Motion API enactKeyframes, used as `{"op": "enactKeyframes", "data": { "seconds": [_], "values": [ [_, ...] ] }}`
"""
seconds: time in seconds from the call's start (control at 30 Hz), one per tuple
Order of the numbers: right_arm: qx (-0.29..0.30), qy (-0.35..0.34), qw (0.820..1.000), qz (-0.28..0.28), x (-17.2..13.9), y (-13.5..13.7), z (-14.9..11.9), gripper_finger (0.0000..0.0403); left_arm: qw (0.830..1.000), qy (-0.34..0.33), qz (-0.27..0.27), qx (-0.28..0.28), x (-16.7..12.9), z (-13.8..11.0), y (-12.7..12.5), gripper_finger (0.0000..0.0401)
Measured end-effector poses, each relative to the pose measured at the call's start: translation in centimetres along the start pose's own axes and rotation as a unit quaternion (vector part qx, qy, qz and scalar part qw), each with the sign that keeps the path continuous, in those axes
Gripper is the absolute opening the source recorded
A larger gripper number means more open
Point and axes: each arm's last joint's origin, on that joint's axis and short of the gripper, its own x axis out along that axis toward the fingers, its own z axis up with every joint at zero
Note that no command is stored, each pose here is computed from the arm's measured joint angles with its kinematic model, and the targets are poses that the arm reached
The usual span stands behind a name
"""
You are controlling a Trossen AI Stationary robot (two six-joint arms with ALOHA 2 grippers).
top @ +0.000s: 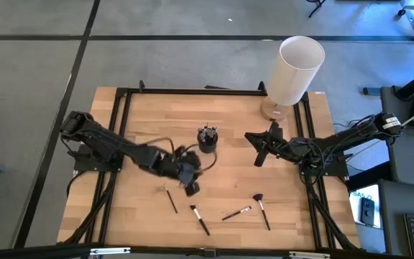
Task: Sort items
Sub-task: Put the eyeshadow brush into the organizer
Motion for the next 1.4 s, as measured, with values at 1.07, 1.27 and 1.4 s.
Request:
{"op": "enactKeyframes", "data": {
  "seconds": [1.07, 1.27, 1.4],
  "values": [
    [-0.050, 0.077, 0.996, 0.020, 0.6, 1.5, 2.6, 0.0037, 0.874, 0.110, -0.108, 0.460, 7.4, -10.1, -7.9, 0.0152],
    [-0.055, 0.080, 0.995, 0.016, 0.6, 1.5, 2.6, 0.0037, 0.864, 0.154, -0.110, 0.467, 8.6, -10.0, -8.1, 0.0141],
    [-0.056, 0.080, 0.995, 0.014, 0.6, 1.4, 2.6, 0.0037, 0.856, 0.159, -0.103, 0.481, 8.5, -10.1, -7.9, 0.0110]
  ]
}}
